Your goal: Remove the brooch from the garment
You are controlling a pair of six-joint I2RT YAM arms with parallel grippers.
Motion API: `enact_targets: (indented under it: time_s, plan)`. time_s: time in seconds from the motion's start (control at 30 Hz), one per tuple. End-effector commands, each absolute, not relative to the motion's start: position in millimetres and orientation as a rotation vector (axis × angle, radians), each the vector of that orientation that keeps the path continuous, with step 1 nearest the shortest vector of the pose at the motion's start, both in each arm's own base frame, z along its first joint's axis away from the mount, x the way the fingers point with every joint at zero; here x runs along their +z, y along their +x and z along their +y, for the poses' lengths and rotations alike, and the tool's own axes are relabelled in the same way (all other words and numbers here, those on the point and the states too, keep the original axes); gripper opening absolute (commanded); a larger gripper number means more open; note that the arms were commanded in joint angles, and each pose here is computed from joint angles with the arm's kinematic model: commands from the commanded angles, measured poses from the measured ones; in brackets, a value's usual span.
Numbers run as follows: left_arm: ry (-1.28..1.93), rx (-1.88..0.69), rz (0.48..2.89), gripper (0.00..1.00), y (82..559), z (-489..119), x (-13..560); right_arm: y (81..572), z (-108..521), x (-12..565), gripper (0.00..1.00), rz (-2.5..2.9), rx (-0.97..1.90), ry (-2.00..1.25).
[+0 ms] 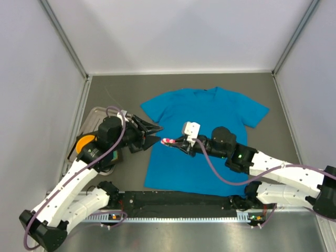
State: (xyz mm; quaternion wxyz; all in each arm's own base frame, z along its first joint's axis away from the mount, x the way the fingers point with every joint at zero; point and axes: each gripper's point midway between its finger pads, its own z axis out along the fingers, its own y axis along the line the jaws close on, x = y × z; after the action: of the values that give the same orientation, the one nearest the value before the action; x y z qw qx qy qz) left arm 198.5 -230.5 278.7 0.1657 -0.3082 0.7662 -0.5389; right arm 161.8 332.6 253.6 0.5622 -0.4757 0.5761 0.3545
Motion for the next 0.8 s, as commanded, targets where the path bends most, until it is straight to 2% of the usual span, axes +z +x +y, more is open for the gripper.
enact_targets:
  time_s: [0.0, 0.27, 0.63, 0.77]
  plan:
    - [-0.938, -1.541, 2.180, 0.59, 191, -224, 284, 172, 342, 272, 0.00, 1.258, 0.677, -1.161]
    - [-0.957, -1.295, 2.266, 0.60, 193, -207, 271, 182, 355, 268, 0.00, 1.251, 0.485, -1.198]
    - [-0.992, -1.266, 2.280, 0.58, 192, -204, 258, 179, 373, 277, 0.00, 1.193, 0.390, -1.222]
    - [-0.973, -1.340, 2.268, 0.51, 194, -213, 259, 176, 381, 275, 0.00, 1.177, 0.346, -1.257]
